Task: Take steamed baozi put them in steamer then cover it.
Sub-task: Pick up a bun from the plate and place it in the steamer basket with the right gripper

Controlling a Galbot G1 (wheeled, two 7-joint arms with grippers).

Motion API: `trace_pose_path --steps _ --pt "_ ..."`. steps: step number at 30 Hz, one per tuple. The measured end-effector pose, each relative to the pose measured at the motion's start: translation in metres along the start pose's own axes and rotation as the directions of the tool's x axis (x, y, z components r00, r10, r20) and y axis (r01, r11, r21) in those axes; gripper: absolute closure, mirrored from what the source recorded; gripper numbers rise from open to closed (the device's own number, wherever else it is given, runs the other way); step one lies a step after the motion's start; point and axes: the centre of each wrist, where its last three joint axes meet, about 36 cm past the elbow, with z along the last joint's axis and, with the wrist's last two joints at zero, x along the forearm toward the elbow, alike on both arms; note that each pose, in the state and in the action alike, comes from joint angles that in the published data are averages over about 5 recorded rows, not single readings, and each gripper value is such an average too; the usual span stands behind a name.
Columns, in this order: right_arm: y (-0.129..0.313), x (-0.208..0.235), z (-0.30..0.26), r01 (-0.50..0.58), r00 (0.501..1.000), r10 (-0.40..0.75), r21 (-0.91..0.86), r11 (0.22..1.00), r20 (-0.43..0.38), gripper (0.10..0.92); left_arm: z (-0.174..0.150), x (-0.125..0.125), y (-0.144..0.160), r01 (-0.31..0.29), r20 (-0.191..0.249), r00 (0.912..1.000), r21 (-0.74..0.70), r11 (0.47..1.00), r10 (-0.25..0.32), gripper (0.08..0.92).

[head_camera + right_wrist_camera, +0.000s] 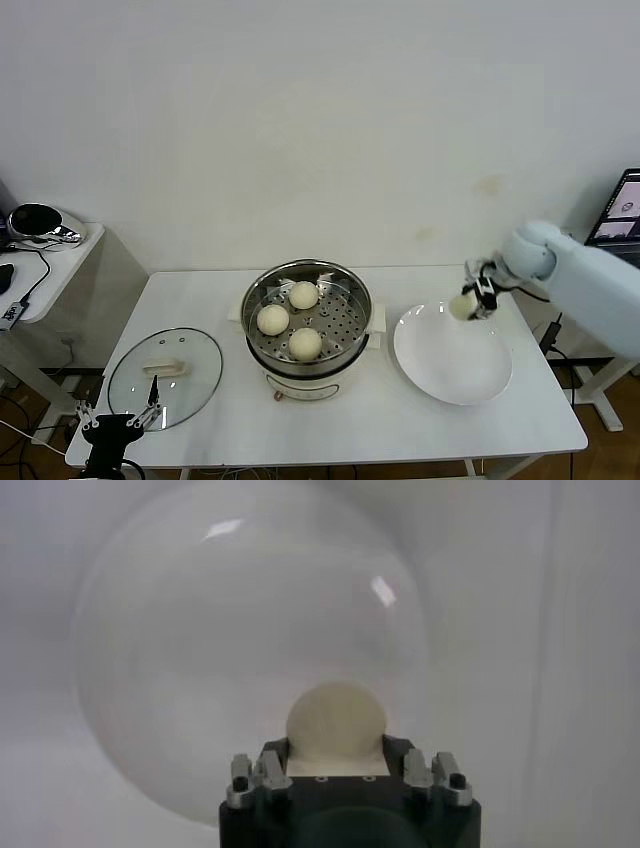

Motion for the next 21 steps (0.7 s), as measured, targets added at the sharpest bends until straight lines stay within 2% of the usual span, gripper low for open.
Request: trace_pose_path --steps 6,10,16,21 --pt "-0.017 0.048 -0.060 -0.044 0.996 0.043 0.014 0.999 0.078 0.422 0.000 -0.003 -0.002 -0.007 0.006 1.0000 0.004 1.000 0.007 0.177" --pt "-0.022 0.064 -0.101 -0.048 0.992 0.047 0.010 0.999 0.115 0.420 0.001 -0.004 -0.001 -0.008 0.005 1.0000 0.006 1.000 0.008 0.177" --pt "-0.026 0.071 -0.163 -0.029 0.986 0.028 0.003 1.000 0.164 0.420 0.001 -0.006 0.000 -0.003 0.009 1.0000 0.012 1.000 0.002 0.177" --pt "-0.025 0.056 -0.205 0.007 0.985 -0.008 0.009 1.000 0.174 0.420 0.000 -0.006 0.003 0.004 0.011 0.9999 0.010 1.000 -0.004 0.177"
